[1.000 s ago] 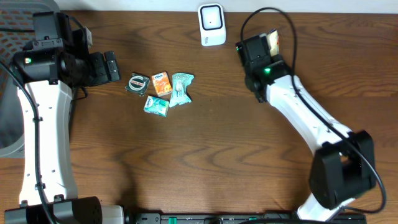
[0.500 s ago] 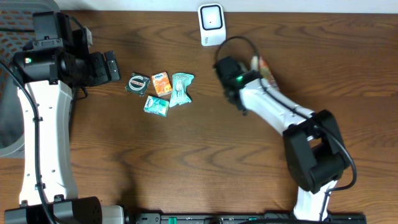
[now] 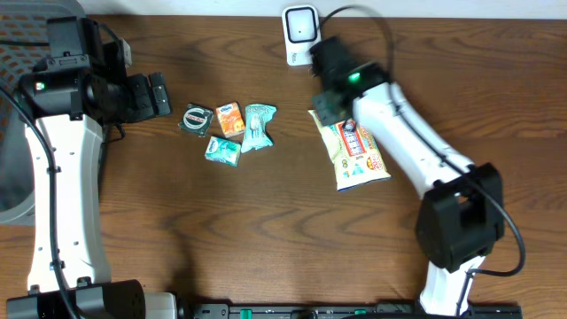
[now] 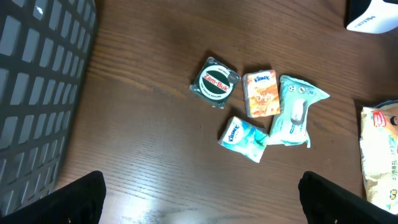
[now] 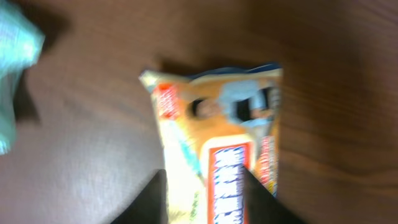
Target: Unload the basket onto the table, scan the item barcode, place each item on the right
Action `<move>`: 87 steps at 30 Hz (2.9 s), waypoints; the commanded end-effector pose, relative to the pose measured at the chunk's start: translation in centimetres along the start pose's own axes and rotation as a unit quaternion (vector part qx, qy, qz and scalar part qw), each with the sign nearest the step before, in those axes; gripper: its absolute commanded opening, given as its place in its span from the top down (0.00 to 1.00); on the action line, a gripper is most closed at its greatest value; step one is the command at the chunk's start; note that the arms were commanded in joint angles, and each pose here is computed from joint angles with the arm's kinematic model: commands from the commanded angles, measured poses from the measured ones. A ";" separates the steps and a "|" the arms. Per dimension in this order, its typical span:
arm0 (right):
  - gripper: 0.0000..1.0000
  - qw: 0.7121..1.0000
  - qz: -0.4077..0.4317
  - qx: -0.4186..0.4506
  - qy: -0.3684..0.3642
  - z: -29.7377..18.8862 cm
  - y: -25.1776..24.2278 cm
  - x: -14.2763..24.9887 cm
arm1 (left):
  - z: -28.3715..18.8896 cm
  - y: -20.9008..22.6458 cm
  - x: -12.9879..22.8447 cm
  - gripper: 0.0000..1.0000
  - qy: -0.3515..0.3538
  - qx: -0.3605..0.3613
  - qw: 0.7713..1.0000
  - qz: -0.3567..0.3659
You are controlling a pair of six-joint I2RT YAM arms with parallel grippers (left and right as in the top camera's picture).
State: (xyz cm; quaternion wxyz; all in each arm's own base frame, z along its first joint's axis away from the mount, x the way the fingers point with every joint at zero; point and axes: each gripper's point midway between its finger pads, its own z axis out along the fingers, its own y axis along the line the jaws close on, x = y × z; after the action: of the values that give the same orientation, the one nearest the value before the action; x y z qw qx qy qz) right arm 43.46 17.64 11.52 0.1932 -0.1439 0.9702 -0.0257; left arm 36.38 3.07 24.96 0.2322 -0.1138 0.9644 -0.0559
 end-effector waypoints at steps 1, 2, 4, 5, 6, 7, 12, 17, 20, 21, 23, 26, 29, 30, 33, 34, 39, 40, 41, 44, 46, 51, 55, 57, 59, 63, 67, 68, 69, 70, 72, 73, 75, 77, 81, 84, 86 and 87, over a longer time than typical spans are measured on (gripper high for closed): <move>0.96 0.997 0.046 -0.051 0.022 0.5 -1.3 0.8 | 0.2 0.1 0.1 0.02 0.003 -0.002 1.000 -0.005; 0.99 0.997 0.051 -0.059 0.029 0.8 -1.4 1.2 | 0.2 0.1 0.1 0.02 0.003 -0.002 1.000 -0.005; 0.99 0.994 0.062 -0.079 0.047 1.8 -1.5 2.5 | 0.2 0.1 0.1 0.02 0.003 -0.002 1.000 -0.005; 0.99 0.992 0.065 -0.091 0.056 2.5 -1.3 3.2 | 0.2 0.1 0.1 0.02 0.003 -0.002 1.000 -0.005; 0.99 0.990 0.067 -0.103 0.065 3.2 -0.9 4.1 | 0.2 0.1 0.1 0.02 0.003 -0.002 1.000 -0.005; 0.99 0.989 0.067 -0.114 0.072 4.0 -0.4 5.0 | 0.2 0.1 0.1 0.03 0.003 -0.002 1.000 -0.005; 0.99 0.982 0.080 -0.142 0.091 7.5 2.5 9.3 | 0.2 0.1 0.1 0.02 0.003 -0.002 1.000 -0.005; 0.99 0.979 0.105 -0.157 0.073 7.3 3.9 8.1 | 0.2 0.1 0.1 0.02 0.003 -0.002 1.000 -0.005; 0.98 0.981 0.107 -0.157 0.046 5.4 3.5 5.1 | 0.2 0.1 0.1 0.02 0.003 -0.002 1.000 -0.005; 0.97 0.983 0.110 -0.139 0.044 4.0 2.4 3.9 | 0.2 0.1 0.1 0.02 0.003 -0.002 1.000 -0.005; 0.96 0.988 0.112 -0.096 0.053 2.7 0.5 3.5 | 0.2 0.1 0.1 0.02 0.003 -0.002 1.000 -0.005; 0.96 0.992 0.107 -0.020 0.071 1.9 -2.4 4.2 | 0.2 0.1 0.1 0.02 0.003 -0.002 1.000 -0.005; 0.94 0.987 0.093 0.095 0.091 1.8 -6.4 6.0 | 0.2 0.1 0.1 0.02 0.003 -0.002 1.000 -0.005; 0.94 0.986 0.092 0.099 0.094 2.1 -6.7 6.3 | 0.2 0.1 0.1 0.02 0.003 -0.002 1.000 -0.005; 0.90 0.988 0.075 0.082 0.104 3.7 -6.4 7.6 | 0.2 0.1 0.1 0.02 0.003 -0.002 1.000 -0.005; 0.88 0.988 0.075 0.076 0.107 4.2 -6.1 8.1 | 0.2 0.1 0.1 0.02 0.003 -0.002 1.000 -0.005; 0.89 0.984 0.081 -0.012 0.158 6.3 -2.7 12.2 | 0.2 0.1 0.1 0.02 0.003 -0.002 1.000 -0.005; 0.89 0.981 0.084 -0.037 0.168 6.4 -1.7 12.9 | 0.2 0.1 0.1 0.02 0.003 -0.002 1.000 -0.005; 0.89 0.979 0.087 -0.059 0.176 6.4 -0.9 13.3 | 0.2 0.1 0.1 0.02 0.003 -0.002 1.000 -0.005; 0.88 0.969 0.094 -0.121 0.194 5.8 1.5 13.8 | 0.2 0.1 0.1 0.02 0.003 -0.002 1.000 -0.005; 0.80 0.961 0.107 -0.160 0.197 4.4 2.9 13.0 | 0.2 0.1 0.1 0.02 0.003 -0.002 1.000 -0.005; 0.72 0.967 0.116 -0.163 0.159 1.8 2.6 8.9 | 0.2 0.1 0.1 0.02 0.003 -0.002 1.000 -0.005; 0.65 0.987 0.107 -0.081 0.093 1.8 -0.4 5.4 | 0.2 0.1 0.1 0.02 0.003 -0.002 1.000 -0.005; 0.61 0.991 0.105 -0.037 0.080 2.4 -1.9 5.2 | 0.2 0.1 0.1 0.02 0.003 -0.002 1.000 -0.005; 0.60 0.992 0.107 -0.024 0.064 3.1 -2.5 4.8 | 0.2 0.1 0.1 0.02 0.003 -0.002 1.000 -0.005; 0.62 0.992 0.110 -0.026 0.053 4.7 -2.4 5.0 | 0.2 0.1 0.1 0.02 0.003 -0.002 1.000 -0.005; 0.58 0.993 0.112 -0.031 0.036 7.4 -2.0 5.4 | 0.2 0.1 0.1 0.02 0.003 -0.002 1.000 -0.005; 0.58 0.993 0.112 -0.031 0.030 7.9 -2.0 5.3 | 0.2 0.1 0.1 0.03 0.003 -0.002 1.000 -0.005; 0.58 0.993 0.113 -0.032 0.027 8.3 -1.9 5.2 | 0.2 0.1 0.1 0.02 0.003 -0.002 1.000 -0.005; 0.58 0.993 0.115 -0.033 0.019 8.7 -2.0 4.8 | 0.2 0.1 0.1 0.03 0.003 -0.002 1.000 -0.005; 0.58 0.992 0.121 -0.044 0.000 9.0 -2.0 3.8 | 0.2 0.1 0.1 0.02 0.003 -0.002 1.000 -0.005; 0.58 0.991 0.122 -0.050 -0.008 9.0 -1.9 3.3 | 0.2 0.1 0.1 0.02 0.003 -0.002 1.000 -0.005; 0.58 0.989 0.128 -0.069 -0.036 8.4 -1.9 1.4 | 0.2 0.1 0.1 0.02 0.003 -0.002 1.000 -0.005; 0.57 0.987 0.130 -0.081 -0.053 7.3 -1.9 -0.4 | 0.2 0.1 0.1 0.02 0.003 -0.002 1.000 -0.005; 0.59 0.986 0.129 -0.096 -0.049 3.2 -2.0 -3.2 | 0.2 0.1 0.1 0.02 0.003 -0.002 1.000 -0.005; 0.69 0.986 0.109 -0.127 0.010 1.2 -0.5 -1.3 | 0.2 0.1 0.1 0.02 0.003 -0.002 1.000 -0.005; 0.73 0.982 0.102 -0.144 0.060 0.8 0.7 1.0 | 0.2 0.1 0.1 0.02 0.003 -0.002 1.000 -0.005; 0.75 0.980 0.099 -0.147 0.094 0.7 1.3 2.7 | 0.2 0.1 0.1 0.02 0.003 -0.002 1.000 -0.005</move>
State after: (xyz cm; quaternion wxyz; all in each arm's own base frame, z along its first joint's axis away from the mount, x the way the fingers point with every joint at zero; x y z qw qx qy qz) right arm 43.62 16.55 10.21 0.1302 -0.0516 0.9856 0.0948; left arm 36.38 3.07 24.96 0.2322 -0.1138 0.9644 -0.0559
